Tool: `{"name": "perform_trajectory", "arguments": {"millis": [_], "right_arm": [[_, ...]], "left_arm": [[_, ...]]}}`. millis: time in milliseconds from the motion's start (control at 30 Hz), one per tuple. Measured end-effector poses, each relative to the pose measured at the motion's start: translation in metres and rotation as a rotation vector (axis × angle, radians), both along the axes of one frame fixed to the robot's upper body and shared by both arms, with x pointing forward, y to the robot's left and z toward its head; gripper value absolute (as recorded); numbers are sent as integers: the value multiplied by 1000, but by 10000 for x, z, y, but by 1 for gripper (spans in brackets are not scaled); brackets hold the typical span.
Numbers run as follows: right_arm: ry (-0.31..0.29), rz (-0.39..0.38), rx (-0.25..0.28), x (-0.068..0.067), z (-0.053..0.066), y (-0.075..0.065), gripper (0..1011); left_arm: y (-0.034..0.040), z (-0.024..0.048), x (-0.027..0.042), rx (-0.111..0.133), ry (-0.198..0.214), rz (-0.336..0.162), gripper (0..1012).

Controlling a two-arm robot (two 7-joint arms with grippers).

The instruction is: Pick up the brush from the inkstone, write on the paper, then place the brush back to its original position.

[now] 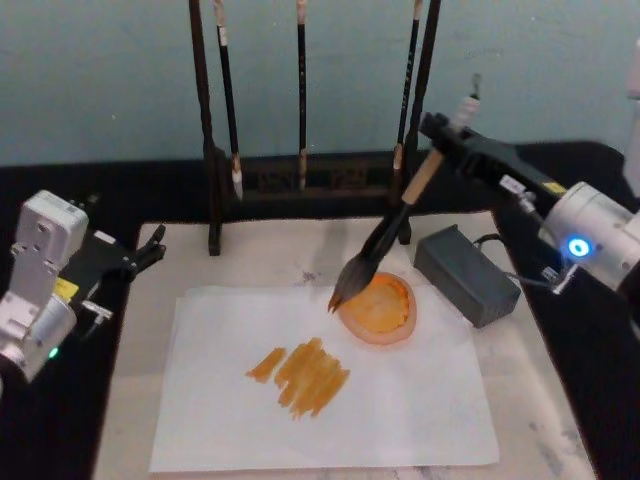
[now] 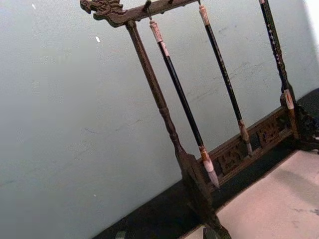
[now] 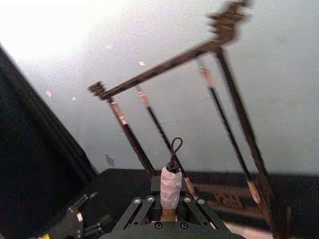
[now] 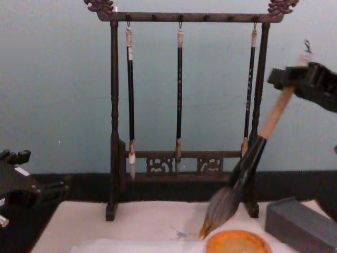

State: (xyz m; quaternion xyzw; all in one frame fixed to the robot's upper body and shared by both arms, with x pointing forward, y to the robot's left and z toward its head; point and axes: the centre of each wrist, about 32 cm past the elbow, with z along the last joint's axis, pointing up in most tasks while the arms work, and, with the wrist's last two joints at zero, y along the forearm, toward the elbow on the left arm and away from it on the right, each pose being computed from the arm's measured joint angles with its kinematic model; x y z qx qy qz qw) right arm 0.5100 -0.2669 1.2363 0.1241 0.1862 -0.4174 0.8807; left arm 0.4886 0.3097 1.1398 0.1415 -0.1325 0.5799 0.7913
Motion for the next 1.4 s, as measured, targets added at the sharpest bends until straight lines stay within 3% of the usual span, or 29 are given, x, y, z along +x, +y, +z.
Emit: {"name": "perform_trajectory", "arguments": {"millis": [133,333,467,1133,1400], "right_arm": [[124,-17,106,61,-65,-149,155],[264,-49,229,124,-177,-335,155],[313,-76,271,137,-240,-414,155],[417,-192,304,231,-628,-484,155],[449,-207,326,301,-709,-520,155]], "left_arm": [[0,0,0,0,0,0,1010],[0,0,0,0,0,0,1010],[0,0,0,0,0,0,1010],[0,0,0,0,0,0,1010],[0,0,0,0,0,0,1010]]}}
